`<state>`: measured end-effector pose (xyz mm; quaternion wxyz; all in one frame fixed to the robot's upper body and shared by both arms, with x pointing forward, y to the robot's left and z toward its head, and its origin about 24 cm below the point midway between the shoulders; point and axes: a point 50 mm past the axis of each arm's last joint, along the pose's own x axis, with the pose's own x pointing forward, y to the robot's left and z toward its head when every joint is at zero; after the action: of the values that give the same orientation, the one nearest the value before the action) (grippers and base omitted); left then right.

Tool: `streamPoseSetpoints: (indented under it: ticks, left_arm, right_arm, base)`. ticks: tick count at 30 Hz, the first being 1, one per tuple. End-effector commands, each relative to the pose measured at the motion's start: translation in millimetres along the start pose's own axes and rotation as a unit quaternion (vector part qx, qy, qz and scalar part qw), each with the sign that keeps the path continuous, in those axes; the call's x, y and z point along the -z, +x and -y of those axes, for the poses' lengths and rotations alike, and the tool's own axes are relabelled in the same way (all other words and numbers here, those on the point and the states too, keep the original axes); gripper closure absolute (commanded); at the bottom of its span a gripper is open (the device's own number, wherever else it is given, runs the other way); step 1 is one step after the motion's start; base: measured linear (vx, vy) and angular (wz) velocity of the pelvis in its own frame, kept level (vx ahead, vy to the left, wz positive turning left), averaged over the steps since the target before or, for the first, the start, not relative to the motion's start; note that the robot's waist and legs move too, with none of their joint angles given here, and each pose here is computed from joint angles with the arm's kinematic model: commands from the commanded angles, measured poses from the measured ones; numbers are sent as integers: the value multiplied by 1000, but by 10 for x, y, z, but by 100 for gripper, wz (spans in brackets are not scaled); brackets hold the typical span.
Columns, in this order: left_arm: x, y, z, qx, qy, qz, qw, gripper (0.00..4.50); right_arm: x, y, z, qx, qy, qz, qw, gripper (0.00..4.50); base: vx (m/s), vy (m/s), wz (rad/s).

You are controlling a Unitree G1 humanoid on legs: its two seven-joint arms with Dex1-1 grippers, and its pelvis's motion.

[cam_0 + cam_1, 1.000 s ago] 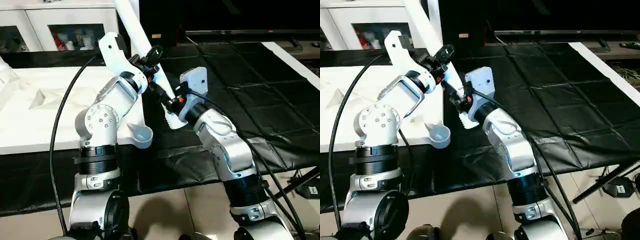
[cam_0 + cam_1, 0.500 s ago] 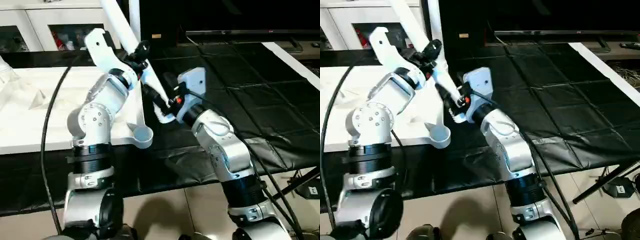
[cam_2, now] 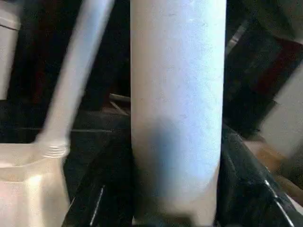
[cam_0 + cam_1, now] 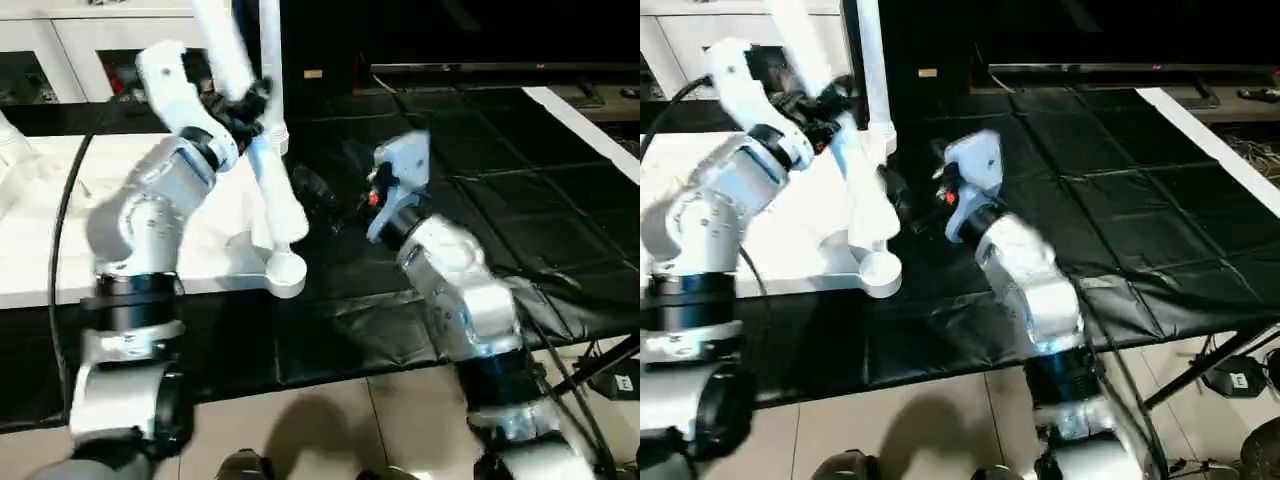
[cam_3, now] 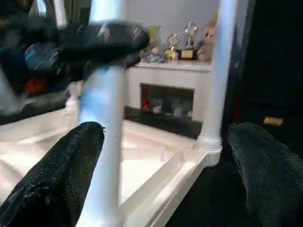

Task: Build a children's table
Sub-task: Pick table leg

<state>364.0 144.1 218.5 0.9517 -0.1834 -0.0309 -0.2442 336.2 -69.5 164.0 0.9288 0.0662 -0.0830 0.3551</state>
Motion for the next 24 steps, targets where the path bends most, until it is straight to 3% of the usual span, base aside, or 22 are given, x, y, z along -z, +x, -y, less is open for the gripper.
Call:
streamPoseSetpoints:
  ticks: [1, 4, 10, 14, 17, 18, 21, 24]
  left_arm:
    - [-143, 9, 95, 59, 16, -1, 998, 266]
    - [-177, 1, 116, 88, 22, -11, 996, 266]
    - [-215, -21, 207, 150, 7, -18, 989, 266]
    - [-209, -42, 269, 175, -3, -21, 984, 266]
    - [-211, -58, 287, 188, -10, -23, 982, 266]
    - [-210, -60, 287, 189, -9, -24, 982, 266]
    - [-209, -62, 290, 191, -7, -25, 981, 266]
    - [-212, -66, 297, 196, -5, -28, 980, 266]
  right_arm:
    - [-53, -35, 134, -26, 43, -17, 999, 0]
    - [-100, -49, 228, -39, 54, -27, 997, 0]
    - [-166, -42, 213, -97, 33, -48, 994, 0]
    - [-158, -56, 194, -133, 97, -54, 985, 0]
    - [-125, -45, 210, -119, 69, -74, 988, 0]
    - [-121, -33, 216, -111, 116, -77, 984, 0]
    - [-112, -14, 226, -100, 151, -83, 980, 0]
    - [-102, -11, 186, -119, 150, -97, 977, 0]
  base:
    - [0, 0, 0]
    - [0, 0, 0]
    - [0, 0, 0]
    - [0, 0, 0]
    - [0, 0, 0]
    - [0, 0, 0]
    - [0, 0, 0]
    - [0, 0, 0]
